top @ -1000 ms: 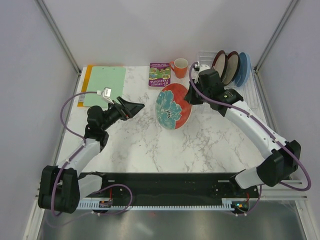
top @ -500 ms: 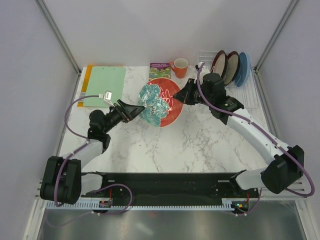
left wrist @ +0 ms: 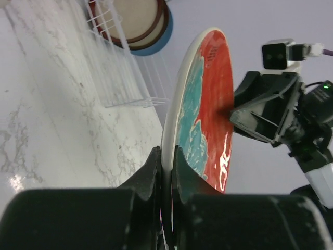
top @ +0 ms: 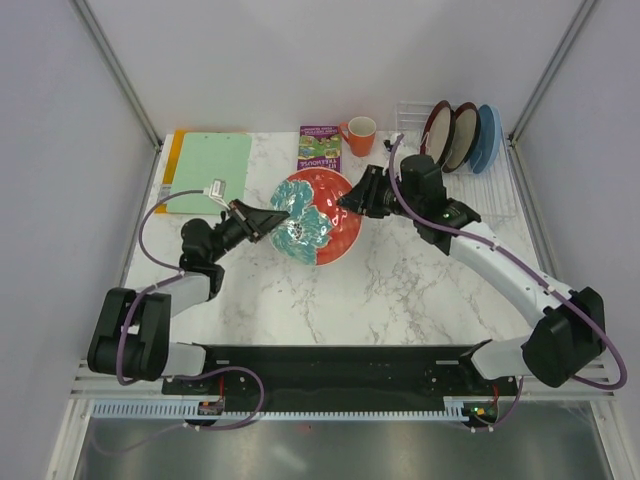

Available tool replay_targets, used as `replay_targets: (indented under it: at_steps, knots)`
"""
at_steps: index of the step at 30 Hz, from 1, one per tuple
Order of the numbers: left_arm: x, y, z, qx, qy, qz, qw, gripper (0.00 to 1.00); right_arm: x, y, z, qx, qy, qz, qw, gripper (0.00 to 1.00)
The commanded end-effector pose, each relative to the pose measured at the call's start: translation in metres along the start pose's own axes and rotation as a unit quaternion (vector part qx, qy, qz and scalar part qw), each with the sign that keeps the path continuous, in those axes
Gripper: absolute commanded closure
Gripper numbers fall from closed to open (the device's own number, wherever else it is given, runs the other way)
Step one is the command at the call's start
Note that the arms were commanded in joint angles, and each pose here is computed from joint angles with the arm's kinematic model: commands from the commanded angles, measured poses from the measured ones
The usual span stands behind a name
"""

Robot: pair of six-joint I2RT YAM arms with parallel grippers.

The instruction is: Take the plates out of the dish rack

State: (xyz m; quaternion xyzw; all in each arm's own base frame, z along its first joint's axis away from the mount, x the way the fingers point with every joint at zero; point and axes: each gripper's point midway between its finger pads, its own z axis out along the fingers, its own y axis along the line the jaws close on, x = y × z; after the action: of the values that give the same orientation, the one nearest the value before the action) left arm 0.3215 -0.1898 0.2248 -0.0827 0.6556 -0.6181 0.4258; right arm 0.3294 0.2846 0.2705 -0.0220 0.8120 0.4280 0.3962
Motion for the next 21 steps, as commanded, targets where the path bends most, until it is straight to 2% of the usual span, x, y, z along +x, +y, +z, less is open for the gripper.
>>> replay_targets:
  at_steps: [1,2,3,4,5,8,16,19,21]
  knots:
    - [-0.006,0.016,-0.002,-0.059,0.010,0.083,0.995,0.98,-0.083,0.036,-0.036,0.026,-0.133,-0.064,0.989,0.54]
    - [0.006,0.042,-0.011,-0.126,0.034,0.057,0.990,0.98,-0.101,0.034,-0.046,0.058,-0.155,-0.100,0.981,0.48]
    - [-0.002,0.043,-0.013,-0.148,0.020,0.076,0.986,0.98,-0.102,0.016,-0.053,0.109,-0.150,-0.112,0.976,0.30]
    - [-0.005,0.048,-0.016,-0.166,0.021,0.100,0.981,0.98,-0.117,0.001,-0.062,0.167,-0.179,-0.122,0.962,0.29]
    - [0.001,0.060,-0.024,-0.195,0.032,0.091,0.976,0.98,-0.132,0.000,-0.073,0.186,-0.194,-0.150,0.951,0.29]
    - [0.003,0.073,-0.034,-0.228,0.025,0.099,0.968,0.98,-0.156,-0.010,-0.085,0.223,-0.214,-0.168,0.936,0.27]
    - [-0.010,0.110,-0.035,-0.272,0.020,0.100,0.957,0.98,-0.188,-0.036,-0.081,0.258,-0.215,-0.172,0.926,0.27]
    - [-0.016,0.125,-0.032,-0.285,0.020,0.097,0.954,0.98,-0.202,-0.060,-0.081,0.285,-0.212,-0.170,0.919,0.25]
    - [-0.019,0.141,-0.028,-0.298,0.024,0.091,0.950,0.98,-0.212,-0.088,-0.085,0.332,-0.213,-0.159,0.905,0.24]
